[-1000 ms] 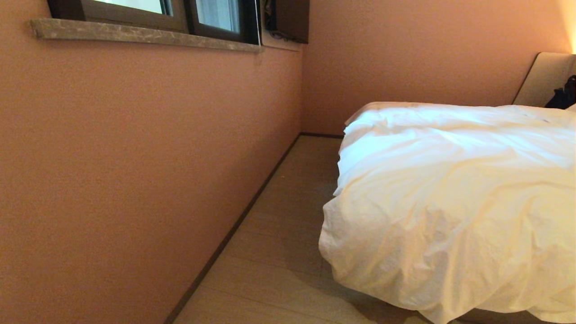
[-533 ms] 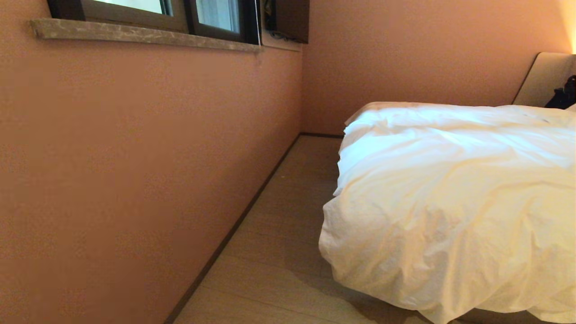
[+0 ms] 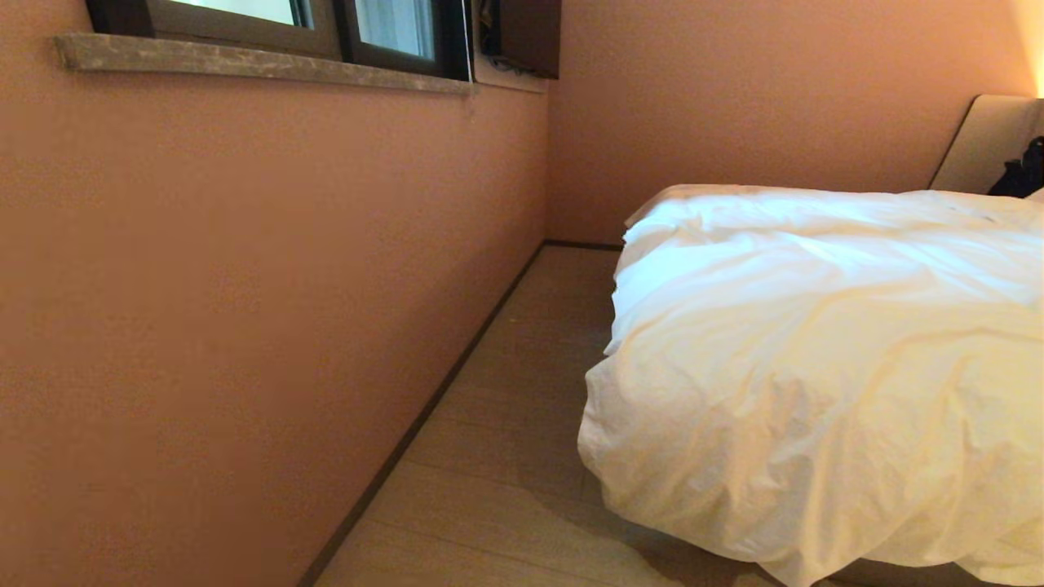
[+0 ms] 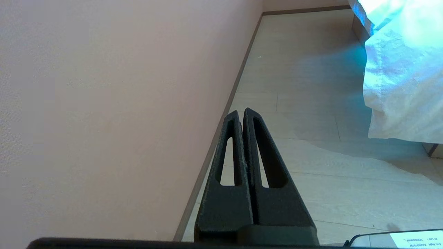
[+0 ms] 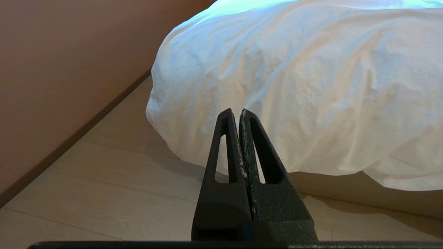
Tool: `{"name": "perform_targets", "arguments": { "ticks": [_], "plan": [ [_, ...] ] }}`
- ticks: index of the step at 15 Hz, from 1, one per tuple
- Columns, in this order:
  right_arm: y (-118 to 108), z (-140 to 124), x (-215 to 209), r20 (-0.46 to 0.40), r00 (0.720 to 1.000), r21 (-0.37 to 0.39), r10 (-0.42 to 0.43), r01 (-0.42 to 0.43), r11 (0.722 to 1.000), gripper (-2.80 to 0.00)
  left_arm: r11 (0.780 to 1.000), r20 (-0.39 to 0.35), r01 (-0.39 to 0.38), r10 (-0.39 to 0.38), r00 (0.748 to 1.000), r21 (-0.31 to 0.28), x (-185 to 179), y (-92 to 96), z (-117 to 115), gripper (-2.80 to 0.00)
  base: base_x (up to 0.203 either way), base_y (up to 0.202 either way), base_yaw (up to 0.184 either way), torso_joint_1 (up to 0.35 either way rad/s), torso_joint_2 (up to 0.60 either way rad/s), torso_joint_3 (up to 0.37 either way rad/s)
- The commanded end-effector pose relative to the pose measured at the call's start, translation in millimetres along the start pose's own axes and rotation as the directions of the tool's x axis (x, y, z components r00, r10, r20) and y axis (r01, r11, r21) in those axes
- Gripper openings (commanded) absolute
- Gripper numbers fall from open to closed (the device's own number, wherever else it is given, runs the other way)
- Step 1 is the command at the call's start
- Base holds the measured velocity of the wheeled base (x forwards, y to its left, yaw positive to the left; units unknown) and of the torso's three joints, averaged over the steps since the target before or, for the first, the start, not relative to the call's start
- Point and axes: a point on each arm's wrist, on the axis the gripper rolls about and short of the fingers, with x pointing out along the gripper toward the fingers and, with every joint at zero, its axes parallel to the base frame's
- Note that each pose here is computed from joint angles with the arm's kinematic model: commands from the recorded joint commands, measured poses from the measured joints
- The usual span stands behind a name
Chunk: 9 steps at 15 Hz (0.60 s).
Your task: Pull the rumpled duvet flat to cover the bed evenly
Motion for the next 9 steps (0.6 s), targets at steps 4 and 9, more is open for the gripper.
{"name": "perform_targets", "arguments": {
  "ticks": [4,9],
  "plan": [
    [0.0,0.4,0.1,-0.001,1.000,-0.001,0.002,-0.002,1.000,-2.80,1.000,0.000,-0.001,0.001,1.000,0.001,0.0,0.0,0.0,-2.80,0.000,0.000,0.000,0.000,0.00,0.000],
    [0.0,0.1,0.1,0.000,1.000,0.000,0.000,0.000,1.000,-2.80,1.000,0.000,-0.001,0.001,1.000,0.001,0.0,0.0,0.0,-2.80,0.000,0.000,0.000,0.000,0.00,0.000]
  ]
}}
